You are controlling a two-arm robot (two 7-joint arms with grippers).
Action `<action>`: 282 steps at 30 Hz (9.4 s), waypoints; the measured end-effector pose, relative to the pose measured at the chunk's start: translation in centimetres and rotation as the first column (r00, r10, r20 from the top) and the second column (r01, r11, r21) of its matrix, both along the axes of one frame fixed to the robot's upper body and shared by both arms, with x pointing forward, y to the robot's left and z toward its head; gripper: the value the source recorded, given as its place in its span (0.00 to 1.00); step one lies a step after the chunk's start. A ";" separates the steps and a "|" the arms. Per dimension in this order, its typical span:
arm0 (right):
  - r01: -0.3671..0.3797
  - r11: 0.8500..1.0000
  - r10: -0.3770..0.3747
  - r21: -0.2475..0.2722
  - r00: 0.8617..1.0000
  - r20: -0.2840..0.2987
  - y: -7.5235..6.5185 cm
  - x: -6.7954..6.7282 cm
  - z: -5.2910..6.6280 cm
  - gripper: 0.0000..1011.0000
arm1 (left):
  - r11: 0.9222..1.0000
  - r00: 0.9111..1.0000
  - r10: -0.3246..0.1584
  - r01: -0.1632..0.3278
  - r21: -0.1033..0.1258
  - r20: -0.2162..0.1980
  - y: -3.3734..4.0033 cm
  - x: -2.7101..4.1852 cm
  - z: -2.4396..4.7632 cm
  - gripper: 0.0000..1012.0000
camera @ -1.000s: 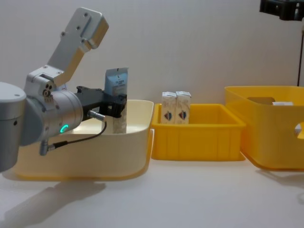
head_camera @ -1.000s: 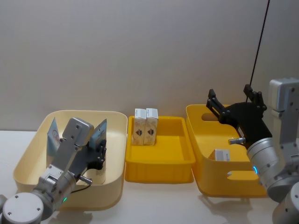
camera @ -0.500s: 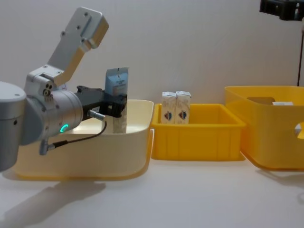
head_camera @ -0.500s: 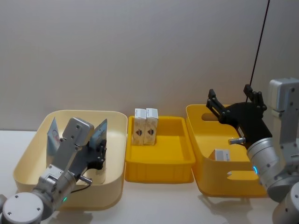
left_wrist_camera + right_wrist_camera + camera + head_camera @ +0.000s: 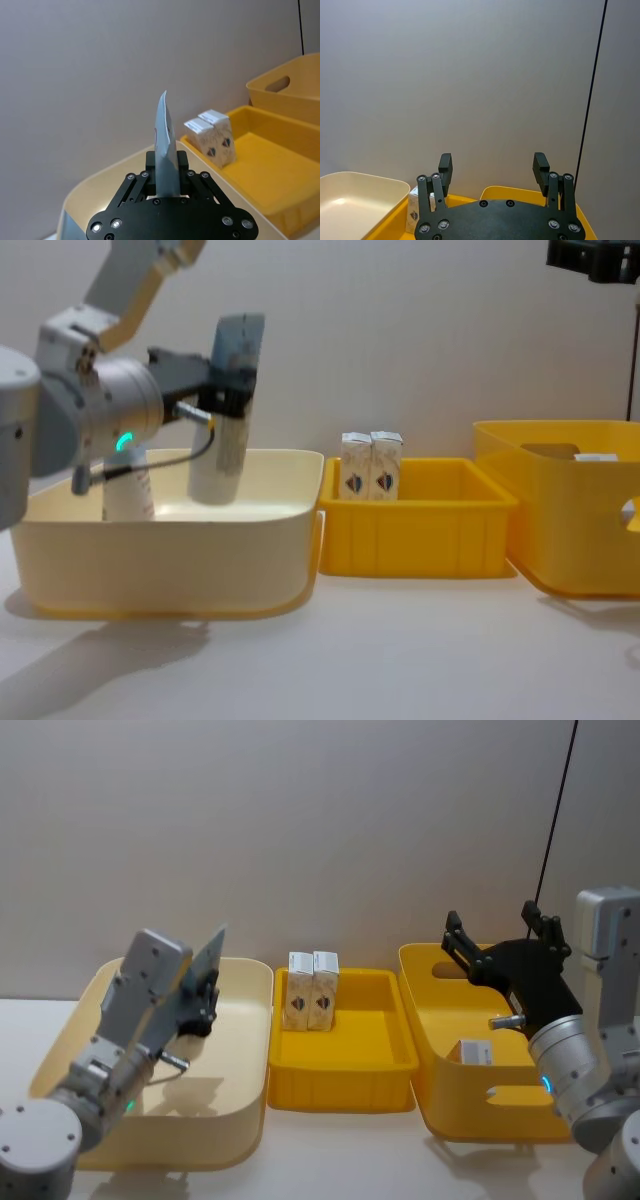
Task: Bimanual collaborative sorting of washing and personal care products
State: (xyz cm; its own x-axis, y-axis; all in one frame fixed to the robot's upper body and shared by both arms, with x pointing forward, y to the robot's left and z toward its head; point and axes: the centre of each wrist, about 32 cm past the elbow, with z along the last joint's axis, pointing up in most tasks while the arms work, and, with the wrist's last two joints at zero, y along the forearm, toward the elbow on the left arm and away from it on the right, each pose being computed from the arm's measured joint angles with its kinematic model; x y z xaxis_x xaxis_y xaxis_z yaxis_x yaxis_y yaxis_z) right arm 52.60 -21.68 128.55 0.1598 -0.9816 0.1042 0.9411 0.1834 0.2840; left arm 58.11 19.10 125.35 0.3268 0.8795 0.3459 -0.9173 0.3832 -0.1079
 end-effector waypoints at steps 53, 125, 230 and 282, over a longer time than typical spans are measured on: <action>-0.427 0.850 0.412 -0.309 0.904 -0.115 0.2 1.8 -1.3 0.99 | 0.988 0.961 -0.131 0.145 -0.042 0.245 -0.80 -3.75 6.99 0.24; -0.595 0.784 0.538 -0.178 0.793 -0.285 6.1 5.7 -0.7 0.99 | 0.971 0.965 -0.213 0.226 -0.078 0.152 -2.81 -4.43 5.56 0.24; -0.507 0.843 0.466 -0.181 0.856 -0.226 6.4 8.0 0.5 0.57 | 0.973 0.967 -0.206 0.219 -0.076 0.147 -2.65 -4.52 5.37 0.98; 0.089 0.989 -0.135 -0.120 0.881 -0.453 -5.4 16.3 2.4 0.61 | 0.973 0.967 -0.206 0.219 -0.076 0.147 -2.64 -4.52 5.37 0.99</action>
State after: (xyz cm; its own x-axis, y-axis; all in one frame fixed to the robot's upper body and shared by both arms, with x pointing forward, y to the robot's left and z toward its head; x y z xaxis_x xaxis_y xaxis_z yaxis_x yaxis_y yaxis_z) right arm 68.89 -27.08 130.93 0.1014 -0.9853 0.1377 0.9776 0.0730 -0.1974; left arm 53.59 16.45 130.71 0.4644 0.8248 0.3225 -0.7898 0.5505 -0.2706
